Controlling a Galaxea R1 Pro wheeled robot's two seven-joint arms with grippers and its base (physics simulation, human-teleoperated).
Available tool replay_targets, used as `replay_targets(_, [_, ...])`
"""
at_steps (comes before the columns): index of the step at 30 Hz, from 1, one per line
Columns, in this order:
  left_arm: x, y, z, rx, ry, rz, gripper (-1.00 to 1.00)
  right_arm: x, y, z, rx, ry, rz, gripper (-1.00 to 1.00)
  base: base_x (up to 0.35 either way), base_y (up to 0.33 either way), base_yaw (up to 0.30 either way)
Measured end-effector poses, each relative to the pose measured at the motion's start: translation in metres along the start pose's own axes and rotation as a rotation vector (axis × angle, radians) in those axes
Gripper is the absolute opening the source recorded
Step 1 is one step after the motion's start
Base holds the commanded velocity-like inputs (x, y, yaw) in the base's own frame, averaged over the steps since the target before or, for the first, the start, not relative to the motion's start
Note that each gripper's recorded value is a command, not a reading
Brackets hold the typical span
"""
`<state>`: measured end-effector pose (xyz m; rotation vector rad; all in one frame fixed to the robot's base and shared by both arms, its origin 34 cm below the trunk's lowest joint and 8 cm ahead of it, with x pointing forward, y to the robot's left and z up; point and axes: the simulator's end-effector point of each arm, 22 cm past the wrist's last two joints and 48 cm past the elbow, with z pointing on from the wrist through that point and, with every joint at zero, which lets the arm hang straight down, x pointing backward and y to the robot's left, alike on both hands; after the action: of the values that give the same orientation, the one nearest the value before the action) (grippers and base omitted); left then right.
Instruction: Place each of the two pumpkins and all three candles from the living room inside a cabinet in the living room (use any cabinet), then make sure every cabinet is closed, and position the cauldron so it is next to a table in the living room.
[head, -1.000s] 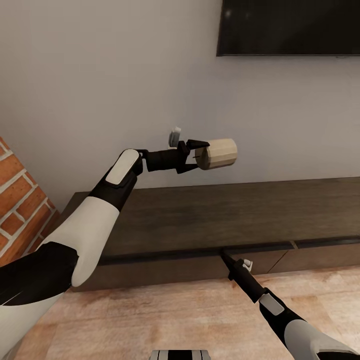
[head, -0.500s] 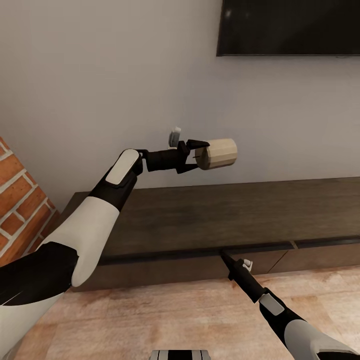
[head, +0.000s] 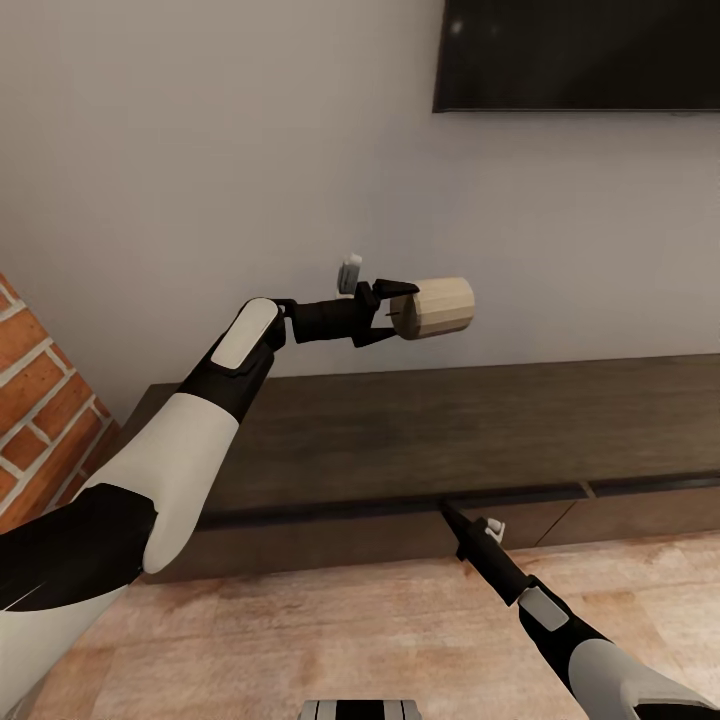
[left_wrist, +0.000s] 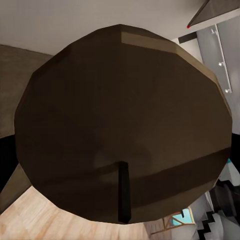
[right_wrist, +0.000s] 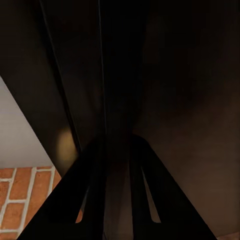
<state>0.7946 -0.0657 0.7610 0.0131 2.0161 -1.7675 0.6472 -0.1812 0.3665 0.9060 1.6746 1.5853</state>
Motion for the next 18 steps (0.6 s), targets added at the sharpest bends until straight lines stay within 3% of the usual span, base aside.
replay_targets(3, [-0.0001, 0.0006, 0.0001, 0.0, 0.0, 0.0, -1.0, -0.003, 0.0001, 0.0042, 0.014, 0.0, -0.022, -1.0, -0.153, 0.0, 0.0])
replay_targets(18, [0.0011, 0.0009, 0.0008, -0.003, 0.003, 0.001, -1.0, -0.0053, 0.0001, 0.0039, 0.015, -0.009, -0.019, -1.0, -0.084, 0.0, 0.0])
